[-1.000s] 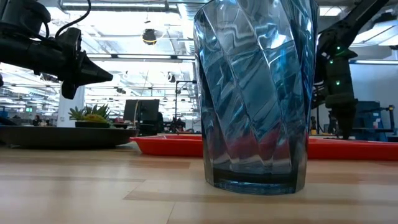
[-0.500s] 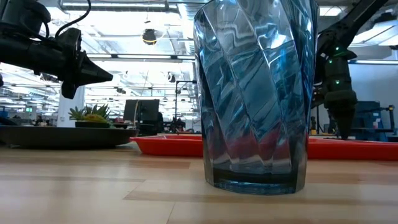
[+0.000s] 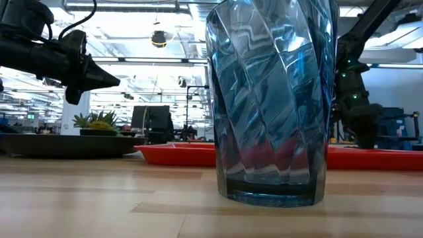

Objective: Pick and place plate/cup/fork/spoon on tray
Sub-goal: Prepare the red serving tray, then put the black plate in the center of the red serving tray

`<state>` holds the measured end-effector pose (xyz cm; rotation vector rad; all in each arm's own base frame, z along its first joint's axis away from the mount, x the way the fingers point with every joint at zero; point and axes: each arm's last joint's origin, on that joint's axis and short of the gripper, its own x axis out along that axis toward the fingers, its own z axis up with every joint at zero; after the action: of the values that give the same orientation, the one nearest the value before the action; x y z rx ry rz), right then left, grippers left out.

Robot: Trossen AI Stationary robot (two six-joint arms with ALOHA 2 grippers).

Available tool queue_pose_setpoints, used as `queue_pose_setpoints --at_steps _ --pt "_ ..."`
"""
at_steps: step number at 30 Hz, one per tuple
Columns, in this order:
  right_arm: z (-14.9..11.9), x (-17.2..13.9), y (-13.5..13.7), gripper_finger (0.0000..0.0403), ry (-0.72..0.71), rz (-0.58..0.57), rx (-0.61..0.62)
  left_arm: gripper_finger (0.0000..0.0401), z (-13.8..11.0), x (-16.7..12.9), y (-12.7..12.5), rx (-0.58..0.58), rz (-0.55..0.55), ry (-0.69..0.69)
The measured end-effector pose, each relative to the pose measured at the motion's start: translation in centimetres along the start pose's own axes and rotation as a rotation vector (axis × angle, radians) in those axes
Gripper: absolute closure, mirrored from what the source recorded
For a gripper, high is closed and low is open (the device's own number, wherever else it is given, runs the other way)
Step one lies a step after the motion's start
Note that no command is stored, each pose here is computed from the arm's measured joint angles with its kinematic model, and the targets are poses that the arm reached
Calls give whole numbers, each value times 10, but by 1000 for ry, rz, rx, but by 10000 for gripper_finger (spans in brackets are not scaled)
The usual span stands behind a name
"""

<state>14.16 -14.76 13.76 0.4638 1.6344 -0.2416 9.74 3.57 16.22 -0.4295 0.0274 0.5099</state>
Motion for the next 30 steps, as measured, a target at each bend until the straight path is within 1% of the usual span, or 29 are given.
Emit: queue_pose_setpoints --at_steps 11,15,17,20,25,30 --pt "2 0 1 393 -20 20 -3 401 0 0 0 0 0 0" --pt "6 -8 -2 386 -41 13 2 401 0 0 -1 -5 -19 11" --pt "7 -16 -5 385 -75 1 1 401 0 0 -1 -4 -24 24" --pt "9 -31 -10 388 -140 -31 6 401 1 -2 -1 12 1 92" --pt "-1 -58 -18 393 -264 -74 50 401 12 -4 -7 53 5 164" --pt "-10 -79 -14 391 -414 -59 51 401 22 -2 -13 61 3 225"
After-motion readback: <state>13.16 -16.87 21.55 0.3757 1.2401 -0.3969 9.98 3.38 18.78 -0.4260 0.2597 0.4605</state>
